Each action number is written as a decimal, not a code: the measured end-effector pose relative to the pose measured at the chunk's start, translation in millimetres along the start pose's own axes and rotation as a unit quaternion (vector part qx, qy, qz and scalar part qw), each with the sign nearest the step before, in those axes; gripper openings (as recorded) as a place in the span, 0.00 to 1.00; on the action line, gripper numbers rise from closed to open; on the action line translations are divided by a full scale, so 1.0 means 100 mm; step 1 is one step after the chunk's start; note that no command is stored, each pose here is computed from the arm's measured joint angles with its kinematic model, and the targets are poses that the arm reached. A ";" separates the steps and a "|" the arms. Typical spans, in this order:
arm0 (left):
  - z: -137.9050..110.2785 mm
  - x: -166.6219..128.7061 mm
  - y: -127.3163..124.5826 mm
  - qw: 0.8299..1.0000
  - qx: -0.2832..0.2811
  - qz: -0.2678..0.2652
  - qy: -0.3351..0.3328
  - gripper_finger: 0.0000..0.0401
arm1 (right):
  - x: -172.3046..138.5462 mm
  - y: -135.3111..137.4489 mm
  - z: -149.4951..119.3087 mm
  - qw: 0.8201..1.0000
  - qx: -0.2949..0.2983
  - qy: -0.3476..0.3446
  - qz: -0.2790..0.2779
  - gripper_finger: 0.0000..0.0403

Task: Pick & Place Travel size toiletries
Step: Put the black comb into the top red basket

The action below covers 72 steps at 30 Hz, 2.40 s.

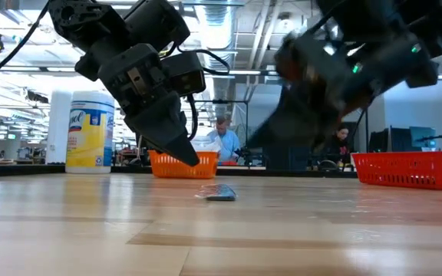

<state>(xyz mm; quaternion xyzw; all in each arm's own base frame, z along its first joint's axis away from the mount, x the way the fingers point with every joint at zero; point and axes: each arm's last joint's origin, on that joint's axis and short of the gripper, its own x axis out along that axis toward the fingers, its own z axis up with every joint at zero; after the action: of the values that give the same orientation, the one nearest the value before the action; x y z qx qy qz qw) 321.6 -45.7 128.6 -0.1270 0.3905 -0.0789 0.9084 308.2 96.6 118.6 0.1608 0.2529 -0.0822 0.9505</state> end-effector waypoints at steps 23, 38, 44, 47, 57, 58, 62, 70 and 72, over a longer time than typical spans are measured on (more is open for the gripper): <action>-0.04 0.00 0.00 0.999 0.028 0.004 0.021 0.00 | 0.31 0.05 -0.05 0.998 -0.026 0.049 -0.022 0.00; -0.04 0.00 0.00 0.999 0.028 0.004 0.022 0.00 | 0.37 0.05 -0.08 0.999 -0.026 0.039 -0.018 0.00; -0.04 0.00 0.00 0.999 0.034 0.004 0.022 0.00 | 0.45 0.07 -0.09 0.999 -0.024 0.044 -0.020 0.00; -0.05 0.00 0.00 0.999 0.034 0.004 0.022 0.00 | 0.44 0.04 -0.13 0.998 -0.028 0.055 -0.027 0.00; -0.04 0.00 0.00 0.998 0.052 0.007 0.021 0.00 | 0.46 -0.02 -0.12 0.997 -0.018 0.067 -0.039 0.00; -0.04 0.00 0.01 0.998 0.059 0.011 0.019 0.00 | 0.46 -0.02 -0.12 0.997 -0.018 0.067 -0.039 0.00; -0.05 0.01 -0.04 0.992 0.119 0.030 0.016 0.00 | 0.46 -0.02 -0.12 0.997 -0.019 0.069 -0.040 0.00; -0.11 0.03 -0.27 0.942 0.299 0.154 0.008 0.02 | 0.46 -0.04 -0.11 0.997 -0.018 0.069 -0.043 0.00; -0.14 0.03 -0.35 0.927 0.329 0.178 0.009 0.04 | 0.46 -0.04 -0.11 0.996 -0.018 0.070 -0.044 0.00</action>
<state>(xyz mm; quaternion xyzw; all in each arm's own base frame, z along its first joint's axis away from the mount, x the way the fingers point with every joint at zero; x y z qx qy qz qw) 312.0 -81.8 127.9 0.2516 0.3664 -0.0415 0.8948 341.7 93.4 84.7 0.1376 0.3273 -0.1079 0.9286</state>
